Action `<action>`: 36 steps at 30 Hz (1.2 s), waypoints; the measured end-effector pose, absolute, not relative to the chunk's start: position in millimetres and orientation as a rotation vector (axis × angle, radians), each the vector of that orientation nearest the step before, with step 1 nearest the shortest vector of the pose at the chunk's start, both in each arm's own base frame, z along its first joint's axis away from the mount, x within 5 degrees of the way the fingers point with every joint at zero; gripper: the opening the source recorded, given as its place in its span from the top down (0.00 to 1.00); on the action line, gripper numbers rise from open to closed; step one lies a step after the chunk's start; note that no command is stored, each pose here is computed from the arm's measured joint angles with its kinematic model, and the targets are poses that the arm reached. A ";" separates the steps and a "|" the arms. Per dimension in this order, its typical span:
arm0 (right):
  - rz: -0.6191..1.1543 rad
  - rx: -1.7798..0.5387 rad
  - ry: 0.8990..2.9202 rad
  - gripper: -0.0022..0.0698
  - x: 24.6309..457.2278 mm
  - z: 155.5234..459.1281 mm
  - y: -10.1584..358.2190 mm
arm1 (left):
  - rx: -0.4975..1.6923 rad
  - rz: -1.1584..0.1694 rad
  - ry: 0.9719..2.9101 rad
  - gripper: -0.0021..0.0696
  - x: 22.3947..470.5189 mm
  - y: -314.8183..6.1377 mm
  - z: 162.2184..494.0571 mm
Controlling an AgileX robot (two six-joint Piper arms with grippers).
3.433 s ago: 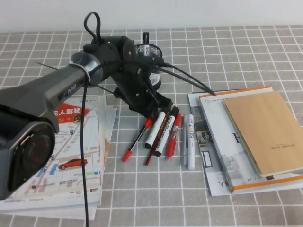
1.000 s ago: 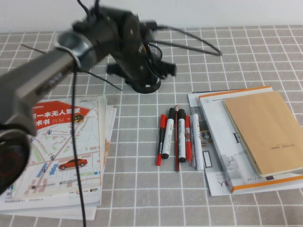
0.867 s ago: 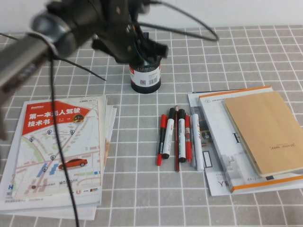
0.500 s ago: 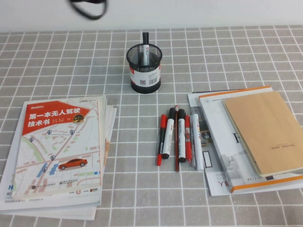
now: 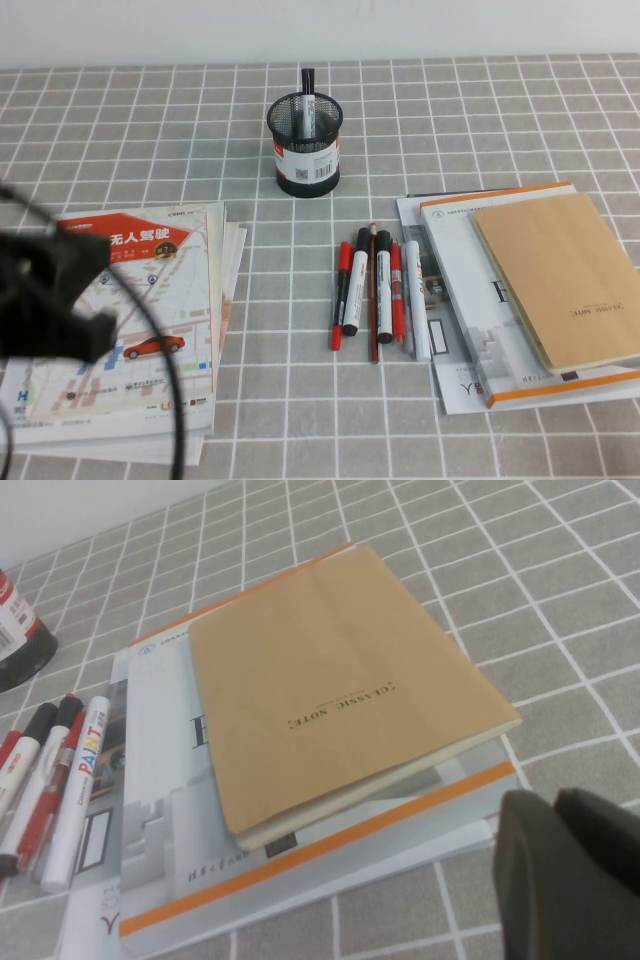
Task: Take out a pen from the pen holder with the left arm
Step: 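Take a marker out of the pen holder and lay it on the table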
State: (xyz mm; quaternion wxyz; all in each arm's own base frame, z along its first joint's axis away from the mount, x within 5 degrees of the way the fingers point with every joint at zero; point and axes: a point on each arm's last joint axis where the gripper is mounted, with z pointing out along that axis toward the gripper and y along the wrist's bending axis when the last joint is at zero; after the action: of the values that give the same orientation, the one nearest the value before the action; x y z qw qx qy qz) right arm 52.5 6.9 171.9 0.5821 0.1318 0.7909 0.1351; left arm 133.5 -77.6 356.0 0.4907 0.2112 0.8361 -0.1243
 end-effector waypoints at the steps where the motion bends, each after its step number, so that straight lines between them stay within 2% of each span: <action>1: 0.315 0.308 1.847 0.99 52.5 171.9 6.9 | 0.513 -0.299 2.039 0.97 127.4 -73.7 351.0; 10: 0.315 0.308 1.847 0.99 52.5 171.9 6.9 | 0.487 -0.290 2.135 0.97 93.4 -51.5 341.1; 17: 0.315 0.308 1.847 0.99 52.5 171.9 6.9 | 0.487 -0.279 2.128 0.97 82.1 -43.5 335.9; 22: 0.317 0.309 1.847 0.99 52.5 172.0 7.0 | 0.464 -0.272 1.998 0.97 76.3 -36.9 309.9; 26: 0.320 0.310 1.847 0.99 52.6 172.0 7.0 | 0.328 -0.253 1.884 0.97 71.6 -26.0 284.4; 30: 0.321 0.311 1.846 0.99 52.6 172.0 7.1 | 0.177 -0.162 1.808 0.97 65.8 -12.9 253.7; 36: 0.325 0.314 1.846 0.99 52.6 172.0 7.2 | 0.103 -0.006 1.716 0.97 54.5 -2.3 212.7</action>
State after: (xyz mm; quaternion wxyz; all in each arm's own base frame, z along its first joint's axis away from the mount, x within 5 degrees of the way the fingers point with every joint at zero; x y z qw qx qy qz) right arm 52.6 7.2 172.0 0.5815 0.1343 0.7902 0.1392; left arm 54.5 -2.3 212.7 0.6529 0.0452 0.7561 -0.0027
